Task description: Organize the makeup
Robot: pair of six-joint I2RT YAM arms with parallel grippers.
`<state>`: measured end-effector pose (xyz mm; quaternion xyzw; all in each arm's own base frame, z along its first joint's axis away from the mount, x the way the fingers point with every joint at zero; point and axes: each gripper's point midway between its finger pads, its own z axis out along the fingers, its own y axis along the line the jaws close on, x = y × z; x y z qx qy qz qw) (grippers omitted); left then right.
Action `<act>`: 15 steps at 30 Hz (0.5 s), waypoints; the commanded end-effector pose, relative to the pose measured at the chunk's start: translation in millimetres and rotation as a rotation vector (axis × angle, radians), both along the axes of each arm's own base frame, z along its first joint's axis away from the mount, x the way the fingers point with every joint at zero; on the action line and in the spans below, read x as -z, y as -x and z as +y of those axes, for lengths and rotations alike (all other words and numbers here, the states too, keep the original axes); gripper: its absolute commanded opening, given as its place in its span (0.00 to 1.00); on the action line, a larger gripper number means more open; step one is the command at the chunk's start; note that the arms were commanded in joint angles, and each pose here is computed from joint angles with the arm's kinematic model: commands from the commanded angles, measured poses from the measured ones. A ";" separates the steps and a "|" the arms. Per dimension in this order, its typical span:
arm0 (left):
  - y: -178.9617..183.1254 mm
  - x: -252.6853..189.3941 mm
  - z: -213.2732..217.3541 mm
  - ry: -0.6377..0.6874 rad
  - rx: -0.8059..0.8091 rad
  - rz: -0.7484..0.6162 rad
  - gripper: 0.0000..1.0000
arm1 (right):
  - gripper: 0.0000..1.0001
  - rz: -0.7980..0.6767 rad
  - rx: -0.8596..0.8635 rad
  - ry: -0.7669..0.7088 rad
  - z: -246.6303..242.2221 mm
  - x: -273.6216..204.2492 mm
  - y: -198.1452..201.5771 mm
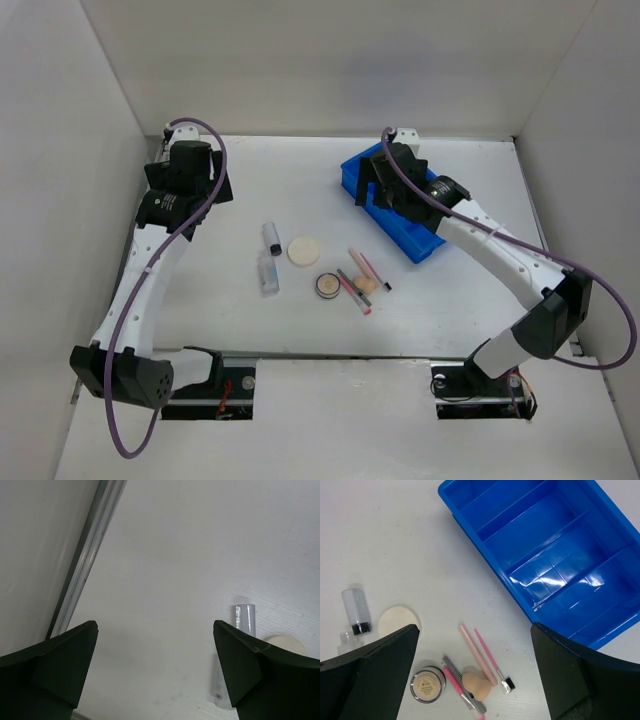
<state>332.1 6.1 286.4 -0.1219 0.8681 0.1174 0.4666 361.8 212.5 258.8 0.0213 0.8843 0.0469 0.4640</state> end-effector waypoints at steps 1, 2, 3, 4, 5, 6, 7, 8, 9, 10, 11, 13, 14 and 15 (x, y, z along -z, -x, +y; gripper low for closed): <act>3.6 -14.6 8.7 -0.044 -0.020 -0.028 1.00 | 1.00 -0.020 0.031 -0.010 -0.2 -5.9 -2.4; 1.9 -11.9 8.4 -0.046 -0.019 -0.019 1.00 | 1.00 -0.020 0.031 -0.010 -0.2 -5.9 -2.4; 0.7 -9.3 6.7 -0.040 -0.012 -0.018 1.00 | 1.00 -0.020 0.031 -0.010 1.4 -6.0 -4.2; 1.6 -6.4 8.9 -0.043 -0.029 -0.014 1.00 | 1.00 -0.024 0.038 -0.006 -0.1 -6.4 -4.8; 2.0 -7.1 11.1 -0.045 -0.047 -0.019 1.00 | 1.00 -0.022 0.038 -0.004 -0.8 -8.1 -3.9; 3.1 -3.6 13.2 -0.054 -0.056 -0.010 1.00 | 1.00 -0.015 0.038 0.002 0.1 -4.5 -5.0; 2.6 0.8 14.8 -0.062 -0.065 -0.007 1.00 | 1.00 -0.013 0.049 0.016 -3.3 -3.5 -4.3; 2.6 1.8 18.1 -0.074 -0.082 -0.009 1.00 | 1.00 -0.009 0.058 0.030 -4.2 0.8 -6.4; 3.3 4.9 19.2 -0.067 -0.101 -0.010 1.00 | 1.00 -0.018 0.058 0.023 -3.3 -4.0 -7.5; 1.4 3.4 18.5 -0.057 -0.106 -0.024 1.00 | 1.00 -0.009 0.058 0.031 -2.1 0.8 -8.9; 0.6 8.5 17.6 -0.046 -0.117 -0.011 1.00 | 1.00 -0.009 0.058 0.031 -2.1 0.8 -8.9; 3.2 17.1 13.9 -0.029 -0.114 0.044 1.00 | 1.00 -0.020 0.035 -0.013 10.0 -2.7 -9.3; 1.8 13.6 9.8 -0.006 -0.106 0.047 1.00 | 1.00 -0.031 -0.001 -0.060 21.4 -9.5 -11.1; 2.5 15.0 9.9 -0.011 -0.106 0.066 1.00 | 1.00 -0.001 -0.111 -0.121 42.7 -13.6 -4.2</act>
